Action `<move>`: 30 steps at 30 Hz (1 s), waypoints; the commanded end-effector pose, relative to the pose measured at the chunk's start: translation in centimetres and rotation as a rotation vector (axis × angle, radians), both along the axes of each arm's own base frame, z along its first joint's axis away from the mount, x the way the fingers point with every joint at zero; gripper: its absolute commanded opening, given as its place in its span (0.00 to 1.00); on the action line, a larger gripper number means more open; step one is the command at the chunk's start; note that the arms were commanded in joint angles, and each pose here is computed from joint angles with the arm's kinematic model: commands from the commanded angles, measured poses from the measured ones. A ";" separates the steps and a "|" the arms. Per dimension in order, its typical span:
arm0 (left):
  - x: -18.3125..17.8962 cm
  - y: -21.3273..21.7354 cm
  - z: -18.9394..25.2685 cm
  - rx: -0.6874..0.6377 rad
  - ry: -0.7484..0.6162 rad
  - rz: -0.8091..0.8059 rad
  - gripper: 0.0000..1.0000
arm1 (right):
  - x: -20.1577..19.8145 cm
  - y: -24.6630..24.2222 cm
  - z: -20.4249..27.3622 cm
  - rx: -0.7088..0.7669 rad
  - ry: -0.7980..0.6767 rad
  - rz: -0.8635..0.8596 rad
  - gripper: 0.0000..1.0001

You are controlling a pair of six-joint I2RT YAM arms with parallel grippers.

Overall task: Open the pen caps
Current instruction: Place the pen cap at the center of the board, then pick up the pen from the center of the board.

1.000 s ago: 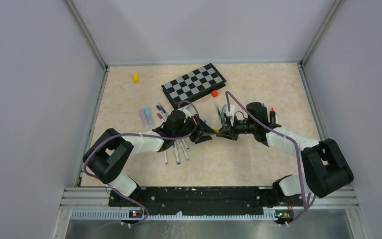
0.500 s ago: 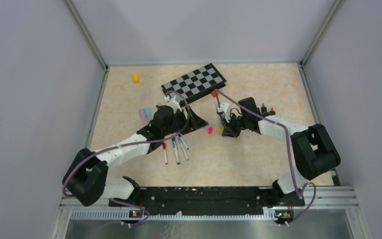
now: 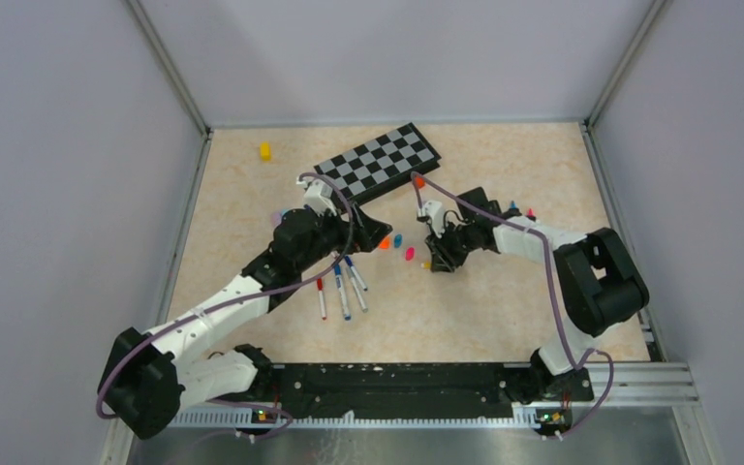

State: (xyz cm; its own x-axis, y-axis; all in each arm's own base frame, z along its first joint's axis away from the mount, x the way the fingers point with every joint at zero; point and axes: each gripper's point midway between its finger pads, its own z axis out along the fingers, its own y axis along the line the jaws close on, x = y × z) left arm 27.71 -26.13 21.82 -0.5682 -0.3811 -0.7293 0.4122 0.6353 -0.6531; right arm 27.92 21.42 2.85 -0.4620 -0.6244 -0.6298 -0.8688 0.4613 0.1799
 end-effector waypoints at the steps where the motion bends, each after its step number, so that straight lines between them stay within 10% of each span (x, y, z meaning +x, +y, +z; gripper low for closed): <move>1: 0.2 0.5 0.8 0.011 -0.068 0.006 0.99 | 1.5 1.4 3.7 0.077 -0.037 -0.001 0.35; 30: 0.1 1.6 -1.1 -0.023 -0.088 0.046 0.99 | 7.8 -2.3 0.5 -0.117 -0.156 -0.412 0.32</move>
State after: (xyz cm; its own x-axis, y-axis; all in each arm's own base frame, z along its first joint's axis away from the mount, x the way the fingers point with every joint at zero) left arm 27.55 -24.55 20.10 -0.5083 -0.4015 -0.7619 0.4215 0.6555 -0.6266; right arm 33.99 19.65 3.12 -0.5986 -0.4822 -0.6397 -0.6582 0.7512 0.0497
